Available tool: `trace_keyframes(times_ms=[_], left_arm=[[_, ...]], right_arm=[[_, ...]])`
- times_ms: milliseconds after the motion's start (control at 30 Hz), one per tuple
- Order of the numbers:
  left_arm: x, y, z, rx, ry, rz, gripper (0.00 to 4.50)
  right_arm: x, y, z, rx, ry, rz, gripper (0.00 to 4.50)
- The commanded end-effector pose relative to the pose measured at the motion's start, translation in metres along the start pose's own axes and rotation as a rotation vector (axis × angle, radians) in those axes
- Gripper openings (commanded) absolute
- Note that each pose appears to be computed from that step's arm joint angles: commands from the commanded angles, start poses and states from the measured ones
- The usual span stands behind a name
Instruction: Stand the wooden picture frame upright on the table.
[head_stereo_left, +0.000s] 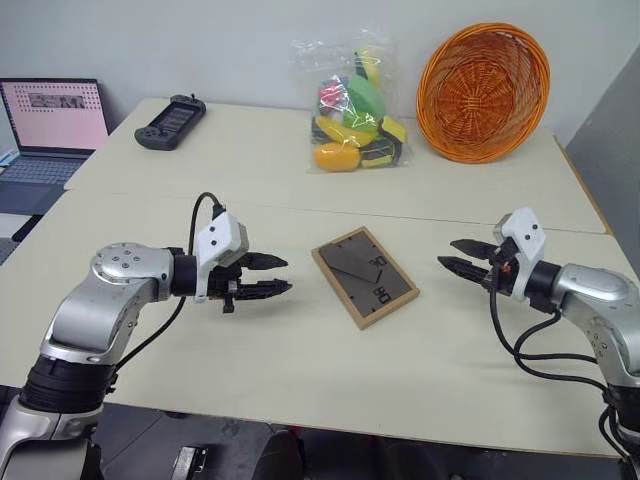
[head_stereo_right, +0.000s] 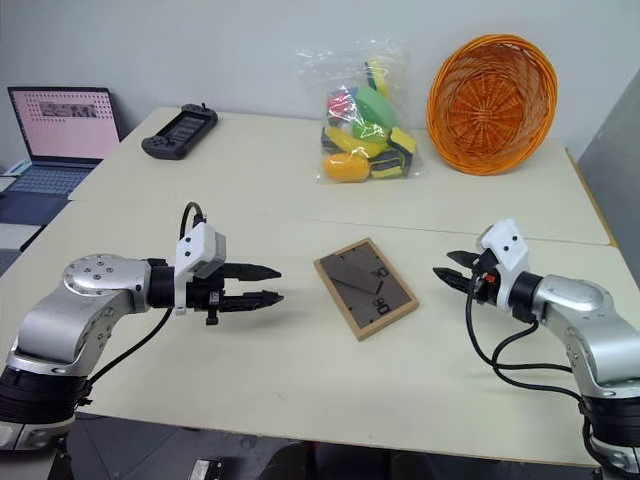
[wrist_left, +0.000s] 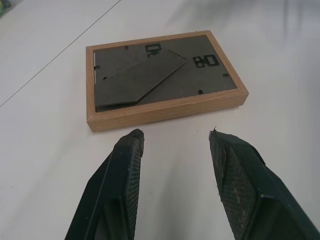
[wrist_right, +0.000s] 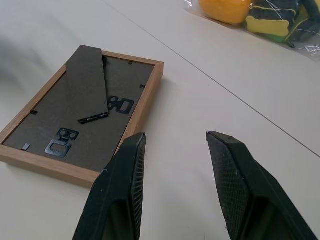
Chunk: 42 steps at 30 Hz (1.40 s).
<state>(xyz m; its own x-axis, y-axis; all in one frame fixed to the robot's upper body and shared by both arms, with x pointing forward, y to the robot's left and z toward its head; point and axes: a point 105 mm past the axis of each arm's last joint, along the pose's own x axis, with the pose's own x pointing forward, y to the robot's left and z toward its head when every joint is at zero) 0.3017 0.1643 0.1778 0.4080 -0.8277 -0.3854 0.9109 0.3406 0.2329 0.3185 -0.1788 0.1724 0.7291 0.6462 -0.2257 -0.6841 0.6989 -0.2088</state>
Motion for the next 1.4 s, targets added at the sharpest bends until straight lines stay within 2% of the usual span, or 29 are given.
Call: trace_keyframes(times_ms=[33,167,400,1033,1200,1400], left_arm=[[-0.003,0.007,0.015,0.057,-0.035,0.053,2.24],[-0.002,0.016,0.019,0.04,-0.06,0.099,2.24],[0.0,0.013,0.023,0.048,-0.082,0.073,2.24],[0.0,0.013,0.011,0.066,0.001,0.087,2.24],[0.012,0.011,-0.007,0.091,0.051,0.097,2.24],[0.028,0.008,-0.026,0.098,0.097,0.083,2.24]], right_arm=[[-0.004,-0.003,0.012,0.0,-0.047,-0.028,2.02],[-0.005,-0.002,0.014,0.003,-0.048,-0.027,2.02],[-0.007,-0.004,0.012,-0.018,-0.028,-0.028,2.02],[-0.001,-0.002,0.006,-0.017,-0.021,-0.037,2.02],[0.008,-0.007,-0.007,-0.077,0.03,-0.087,2.02],[0.02,0.0,-0.004,-0.077,0.002,-0.073,2.02]])
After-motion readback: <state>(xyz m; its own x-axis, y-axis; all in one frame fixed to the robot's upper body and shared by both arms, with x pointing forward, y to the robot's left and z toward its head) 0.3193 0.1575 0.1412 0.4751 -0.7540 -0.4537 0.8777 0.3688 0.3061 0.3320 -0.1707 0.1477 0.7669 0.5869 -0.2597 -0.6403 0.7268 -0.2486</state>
